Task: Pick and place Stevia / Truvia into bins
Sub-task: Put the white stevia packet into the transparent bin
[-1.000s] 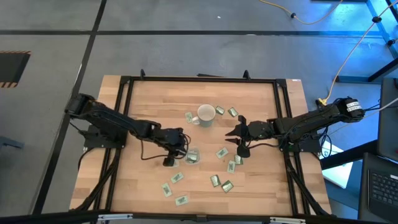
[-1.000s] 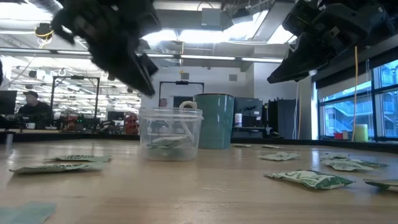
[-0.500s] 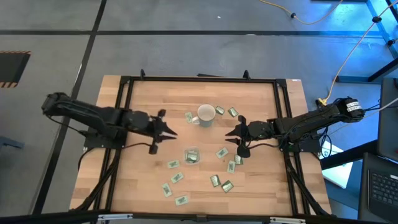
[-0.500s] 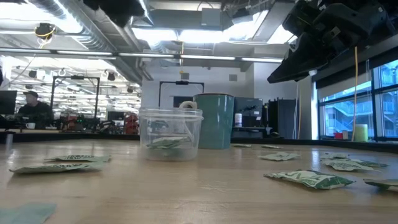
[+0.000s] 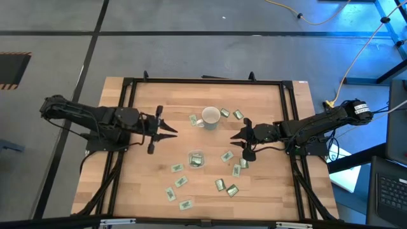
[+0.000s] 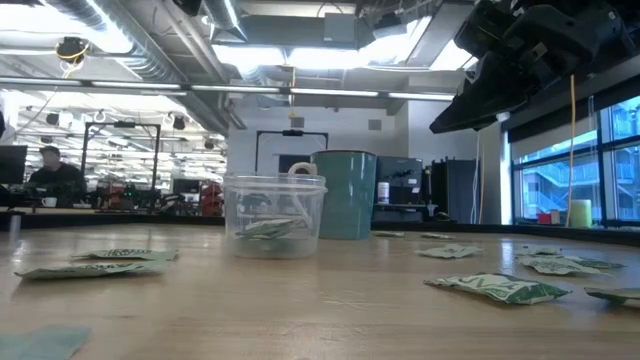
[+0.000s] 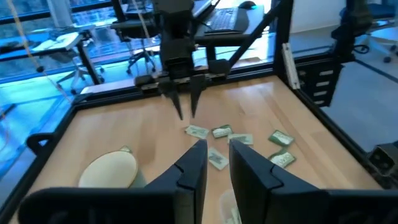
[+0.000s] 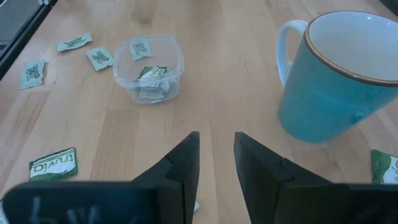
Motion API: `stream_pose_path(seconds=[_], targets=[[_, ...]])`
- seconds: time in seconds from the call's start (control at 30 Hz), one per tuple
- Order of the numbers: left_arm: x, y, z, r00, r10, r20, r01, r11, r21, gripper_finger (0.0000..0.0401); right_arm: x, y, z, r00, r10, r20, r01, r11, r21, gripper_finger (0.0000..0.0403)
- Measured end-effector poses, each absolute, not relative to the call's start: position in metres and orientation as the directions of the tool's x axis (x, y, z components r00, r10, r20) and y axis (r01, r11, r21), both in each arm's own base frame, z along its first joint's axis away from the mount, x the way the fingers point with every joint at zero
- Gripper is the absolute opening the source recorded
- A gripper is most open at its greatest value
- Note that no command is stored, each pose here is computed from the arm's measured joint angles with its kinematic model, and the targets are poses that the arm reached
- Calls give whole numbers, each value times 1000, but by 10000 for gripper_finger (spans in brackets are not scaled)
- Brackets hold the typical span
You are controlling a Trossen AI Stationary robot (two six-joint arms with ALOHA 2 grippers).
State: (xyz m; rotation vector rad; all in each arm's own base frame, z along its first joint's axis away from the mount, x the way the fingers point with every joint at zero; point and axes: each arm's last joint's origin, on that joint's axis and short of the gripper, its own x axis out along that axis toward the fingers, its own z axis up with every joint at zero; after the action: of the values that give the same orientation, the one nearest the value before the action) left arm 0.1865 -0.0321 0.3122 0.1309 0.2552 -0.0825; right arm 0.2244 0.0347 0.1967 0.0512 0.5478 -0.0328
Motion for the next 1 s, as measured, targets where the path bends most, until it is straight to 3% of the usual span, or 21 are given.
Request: stream_pose_path(seconds=[0.73, 1.0], targets=[[187, -33, 311, 958, -94, -270, 128, 986, 111, 63, 224, 35, 197, 853, -18, -521, 45, 998, 40, 104], [182, -32, 286, 860, -78, -505, 118, 992, 49, 63, 224, 35, 197, 853, -18, -521, 45, 998, 40, 104]])
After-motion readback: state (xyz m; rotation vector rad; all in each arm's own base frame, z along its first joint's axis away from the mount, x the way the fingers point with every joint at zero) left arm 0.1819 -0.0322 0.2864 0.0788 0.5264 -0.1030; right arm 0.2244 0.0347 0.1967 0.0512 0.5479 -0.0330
